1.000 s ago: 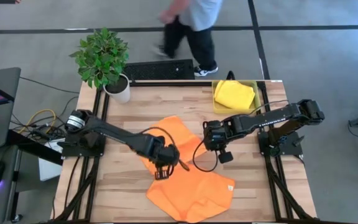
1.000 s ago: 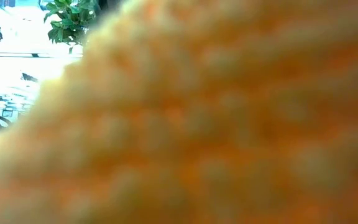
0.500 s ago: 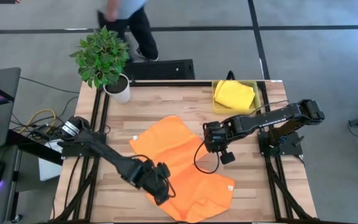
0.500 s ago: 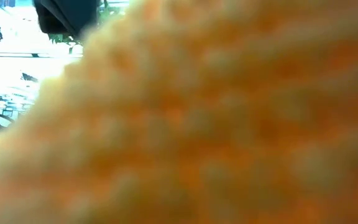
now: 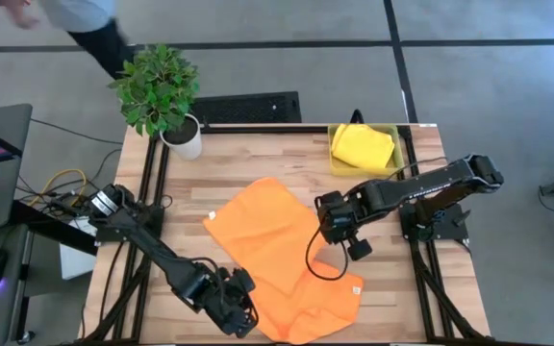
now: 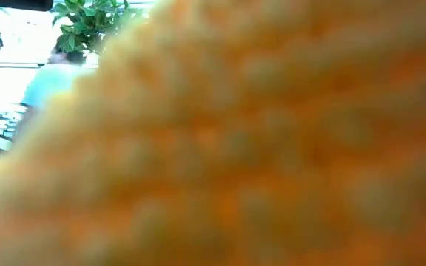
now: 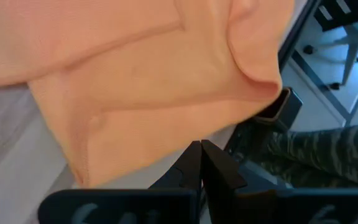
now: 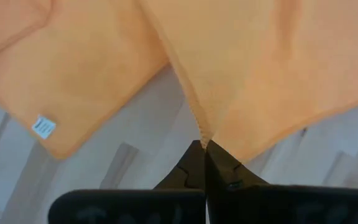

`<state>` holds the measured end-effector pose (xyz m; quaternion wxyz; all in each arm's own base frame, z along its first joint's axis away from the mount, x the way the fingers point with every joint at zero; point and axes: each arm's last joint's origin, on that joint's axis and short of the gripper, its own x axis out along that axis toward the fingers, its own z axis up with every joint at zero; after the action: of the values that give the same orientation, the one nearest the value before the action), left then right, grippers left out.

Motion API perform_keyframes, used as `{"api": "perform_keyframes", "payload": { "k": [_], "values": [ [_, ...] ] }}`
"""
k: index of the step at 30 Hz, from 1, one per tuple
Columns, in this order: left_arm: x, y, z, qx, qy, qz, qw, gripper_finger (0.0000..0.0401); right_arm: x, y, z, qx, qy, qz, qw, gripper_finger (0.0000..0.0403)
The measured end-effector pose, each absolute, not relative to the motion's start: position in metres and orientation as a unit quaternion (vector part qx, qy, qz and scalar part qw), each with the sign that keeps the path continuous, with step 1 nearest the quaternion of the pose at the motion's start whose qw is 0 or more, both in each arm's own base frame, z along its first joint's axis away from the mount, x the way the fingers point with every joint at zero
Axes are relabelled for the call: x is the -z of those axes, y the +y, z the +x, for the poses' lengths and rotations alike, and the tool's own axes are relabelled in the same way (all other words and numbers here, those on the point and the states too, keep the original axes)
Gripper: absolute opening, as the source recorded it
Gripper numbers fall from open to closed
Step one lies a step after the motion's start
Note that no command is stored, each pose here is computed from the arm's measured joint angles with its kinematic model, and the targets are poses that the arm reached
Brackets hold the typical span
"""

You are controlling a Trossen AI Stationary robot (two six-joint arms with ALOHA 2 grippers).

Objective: Fold microfiber towels
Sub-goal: Fold the top orange microfiber towel

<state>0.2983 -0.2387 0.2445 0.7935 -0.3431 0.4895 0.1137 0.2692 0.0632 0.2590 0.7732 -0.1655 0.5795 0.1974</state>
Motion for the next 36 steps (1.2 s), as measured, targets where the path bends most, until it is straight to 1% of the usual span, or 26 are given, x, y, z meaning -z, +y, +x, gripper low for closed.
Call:
{"api": "perform_keyframes", "payload": {
  "k": [7,12,16,19,23,27,32,34,36],
  "values": [
    [-0.244,-0.234,0.3,-0.135,0.469,-0.33,0.808,0.0,-0.261,0.059,0.276,-0.187,0.558,-0.16,0.792,0.0008],
    [-0.243,-0.226,0.302,-0.191,0.44,-0.33,0.813,0.0,-0.262,0.047,0.282,-0.169,0.543,-0.152,0.808,0.0008],
    [-0.241,-0.218,0.311,-0.225,0.402,-0.348,0.817,0.0,-0.262,0.035,0.284,-0.154,0.547,-0.143,0.81,0.0008],
    [-0.234,-0.215,0.317,-0.222,0.411,-0.335,0.818,0.0,-0.262,0.029,0.284,-0.147,0.551,-0.138,0.81,0.0008],
    [-0.229,-0.216,0.331,-0.179,0.405,-0.313,0.84,0.0003,-0.262,0.026,0.285,-0.142,0.551,-0.135,0.811,0.0008],
    [-0.222,-0.22,0.342,-0.129,0.405,-0.265,0.865,0.0024,-0.263,0.023,0.286,-0.13,0.55,-0.118,0.817,0.0008],
    [-0.203,-0.217,0.348,-0.135,0.419,-0.204,0.874,0.0068,-0.263,0.018,0.286,-0.109,0.552,-0.094,0.821,0.0008],
    [-0.198,-0.218,0.357,-0.128,0.404,-0.199,0.884,0.0086,-0.263,0.017,0.286,-0.101,0.555,-0.084,0.822,0.0008],
    [-0.186,-0.219,0.36,-0.122,0.409,-0.162,0.89,0.0099,-0.264,0.015,0.287,-0.093,0.552,-0.075,0.825,0.0008]
  ]
}}
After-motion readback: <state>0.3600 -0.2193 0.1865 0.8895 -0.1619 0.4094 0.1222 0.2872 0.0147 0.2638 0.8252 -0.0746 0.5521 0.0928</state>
